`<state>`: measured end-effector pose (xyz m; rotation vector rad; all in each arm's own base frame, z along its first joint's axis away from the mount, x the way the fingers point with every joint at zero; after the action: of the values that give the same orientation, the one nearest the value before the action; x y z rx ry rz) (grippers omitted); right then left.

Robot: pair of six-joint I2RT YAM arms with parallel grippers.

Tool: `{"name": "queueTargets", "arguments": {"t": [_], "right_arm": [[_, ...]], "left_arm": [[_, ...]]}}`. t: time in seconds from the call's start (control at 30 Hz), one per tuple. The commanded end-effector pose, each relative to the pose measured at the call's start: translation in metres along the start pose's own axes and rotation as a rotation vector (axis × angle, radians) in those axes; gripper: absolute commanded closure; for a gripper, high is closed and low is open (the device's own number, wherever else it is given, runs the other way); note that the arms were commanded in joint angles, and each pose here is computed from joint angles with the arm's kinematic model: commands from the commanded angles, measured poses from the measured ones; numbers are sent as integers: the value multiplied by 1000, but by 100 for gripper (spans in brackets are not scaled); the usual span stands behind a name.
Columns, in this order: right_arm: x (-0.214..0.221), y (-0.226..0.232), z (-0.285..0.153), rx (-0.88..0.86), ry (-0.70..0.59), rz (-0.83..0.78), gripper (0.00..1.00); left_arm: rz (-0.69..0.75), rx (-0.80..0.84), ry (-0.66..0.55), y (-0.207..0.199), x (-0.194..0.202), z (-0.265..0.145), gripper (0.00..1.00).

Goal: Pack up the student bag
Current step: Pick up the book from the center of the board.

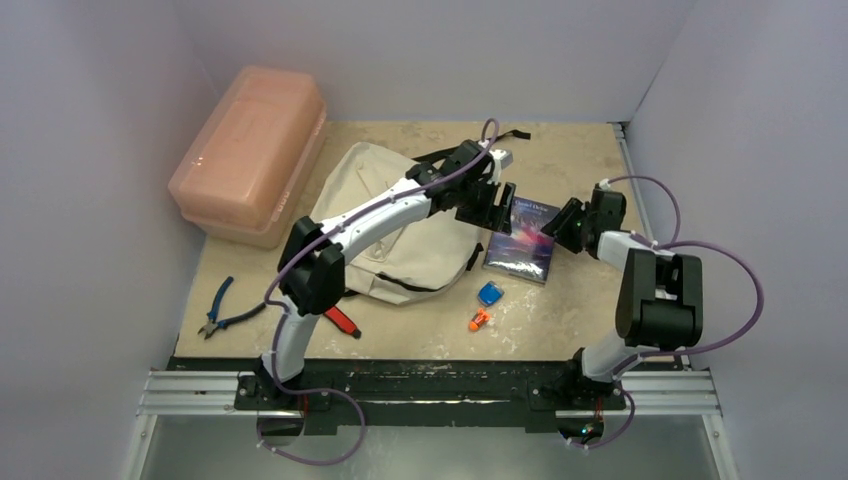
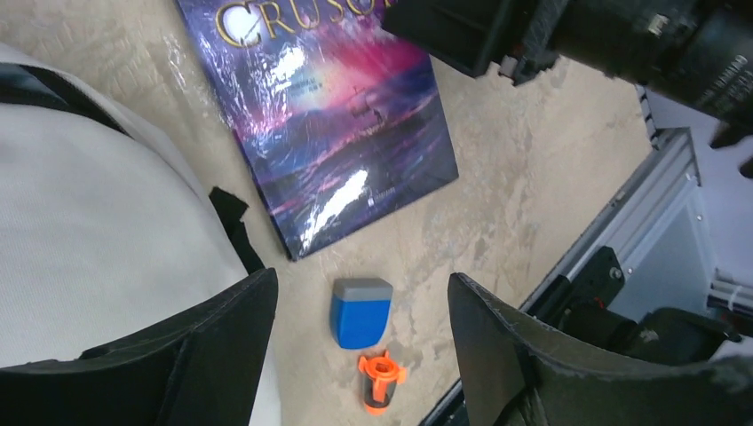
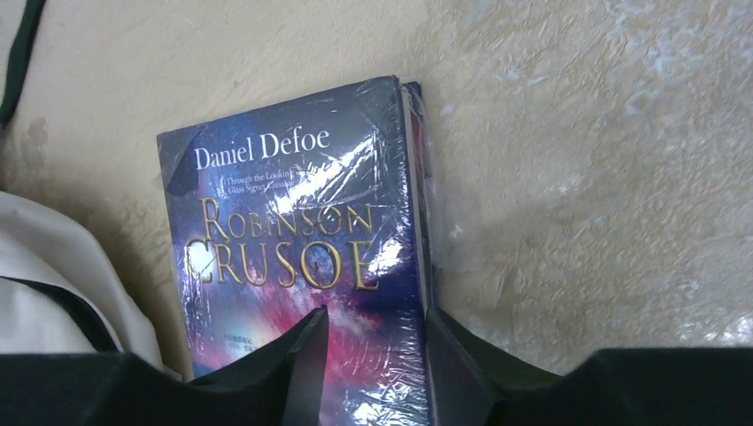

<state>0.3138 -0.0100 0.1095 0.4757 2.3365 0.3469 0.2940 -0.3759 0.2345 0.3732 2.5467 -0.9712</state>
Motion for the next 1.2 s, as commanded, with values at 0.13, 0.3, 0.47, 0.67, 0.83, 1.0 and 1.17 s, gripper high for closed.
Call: {"name": "queueTargets", "arguments": {"t": [0.13, 0.3, 0.47, 0.67, 0.83, 1.0, 1.17], "right_arm": [[-1, 15, -14, -174, -51, -1, 66], [-4, 24, -11, -301, -59, -16, 70], [-4, 31, -8, -424, -44, -15, 72], [-5, 41, -21, -516, -36, 2, 75], [-5, 48, -34, -575, -20, 38, 75], [-3, 54, -46, -601, -5, 76, 75], [-3, 55, -52, -587, 1, 101, 75]], "left_arm": [[40, -71, -10, 6, -12, 22, 31], [46, -79, -9, 5, -9, 13, 31], [69, -98, -31, 4, -9, -1, 31], [163, -153, -58, 1, -5, -1, 29], [253, -200, -80, -12, 4, 1, 26], [316, -241, -104, -26, 17, 2, 23], [377, -279, -138, -40, 36, 1, 22]]}}
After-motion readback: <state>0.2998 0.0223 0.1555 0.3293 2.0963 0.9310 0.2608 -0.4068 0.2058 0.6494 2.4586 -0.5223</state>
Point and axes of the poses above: each gripper's point midway between its finger pads, its own z axis out along the fingers, its own y axis along the line the jaws close on, x = y × z, the point moved 10 cm from there along -z, back along the fingers, and after that the axes turned 11 degrees about -z, right-handed, at the moved point
